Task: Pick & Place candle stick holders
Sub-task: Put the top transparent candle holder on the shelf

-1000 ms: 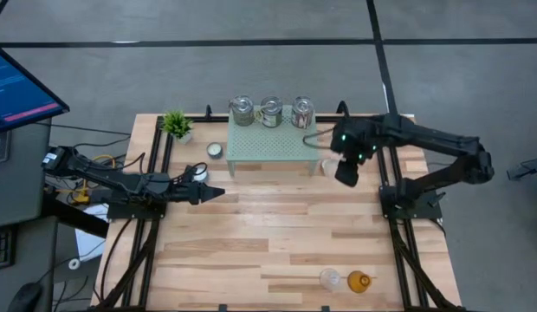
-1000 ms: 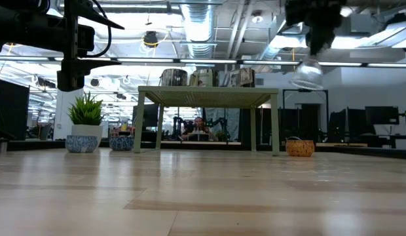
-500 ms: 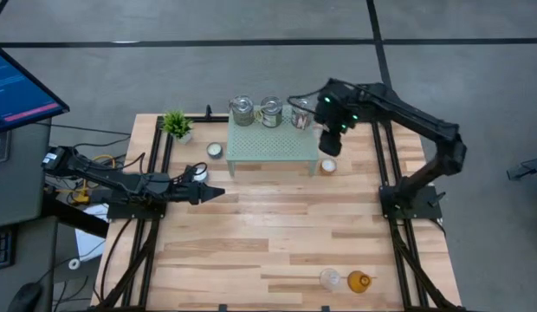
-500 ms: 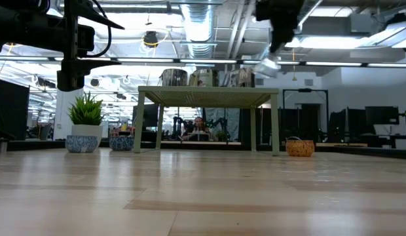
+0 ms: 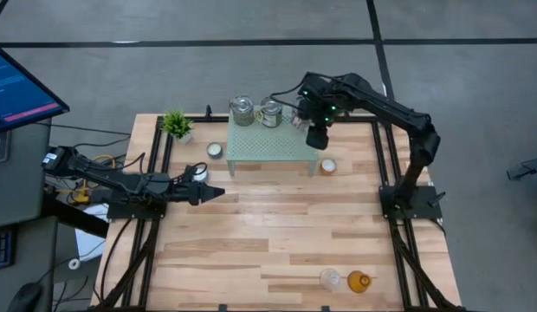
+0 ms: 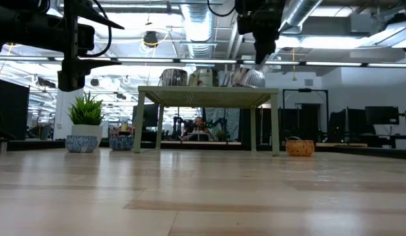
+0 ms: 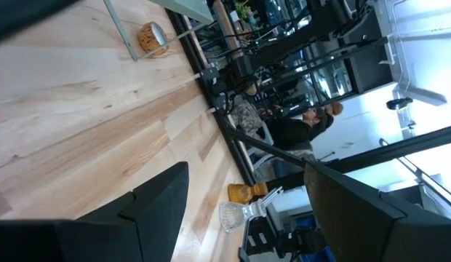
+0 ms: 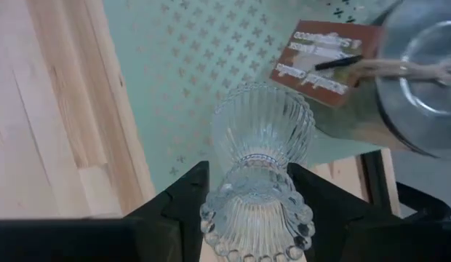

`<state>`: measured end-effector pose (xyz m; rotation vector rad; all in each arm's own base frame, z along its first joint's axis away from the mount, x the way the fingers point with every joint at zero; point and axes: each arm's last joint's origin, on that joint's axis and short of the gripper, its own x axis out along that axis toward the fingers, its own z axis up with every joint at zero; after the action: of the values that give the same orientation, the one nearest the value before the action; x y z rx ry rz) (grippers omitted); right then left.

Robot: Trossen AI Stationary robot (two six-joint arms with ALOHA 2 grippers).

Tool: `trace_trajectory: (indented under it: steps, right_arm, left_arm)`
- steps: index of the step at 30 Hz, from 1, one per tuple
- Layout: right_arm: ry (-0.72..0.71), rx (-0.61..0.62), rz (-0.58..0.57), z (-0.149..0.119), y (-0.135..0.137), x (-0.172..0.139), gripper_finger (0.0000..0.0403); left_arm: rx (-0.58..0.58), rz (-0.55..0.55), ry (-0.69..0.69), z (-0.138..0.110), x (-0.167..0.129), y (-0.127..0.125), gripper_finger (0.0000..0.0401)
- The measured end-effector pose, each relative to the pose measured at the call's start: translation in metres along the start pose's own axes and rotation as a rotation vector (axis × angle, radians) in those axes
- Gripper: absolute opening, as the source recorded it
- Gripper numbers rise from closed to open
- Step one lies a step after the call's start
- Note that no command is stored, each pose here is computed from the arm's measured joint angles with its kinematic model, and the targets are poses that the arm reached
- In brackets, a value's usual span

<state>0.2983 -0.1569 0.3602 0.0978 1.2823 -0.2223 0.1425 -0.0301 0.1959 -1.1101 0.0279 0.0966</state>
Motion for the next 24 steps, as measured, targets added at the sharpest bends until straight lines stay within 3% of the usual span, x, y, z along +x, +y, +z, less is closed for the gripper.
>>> trace_trajectory:
  steps: [9,19,24]
  right_arm:
    - [-0.005,0.002,0.000,0.005,-0.007,0.009,0.0167]
    - [-0.035,0.004,0.011,0.008,-0.011,0.011,0.0153]
    - [-0.033,0.010,0.011,0.007,-0.011,0.011,0.0184]
  left_arm:
    - [0.001,0.001,0.001,0.000,0.000,0.000,0.0275]
    - [0.004,0.001,0.001,0.000,0.000,0.000,0.0275]
    - [0.005,0.001,0.001,0.000,0.000,0.000,0.0275]
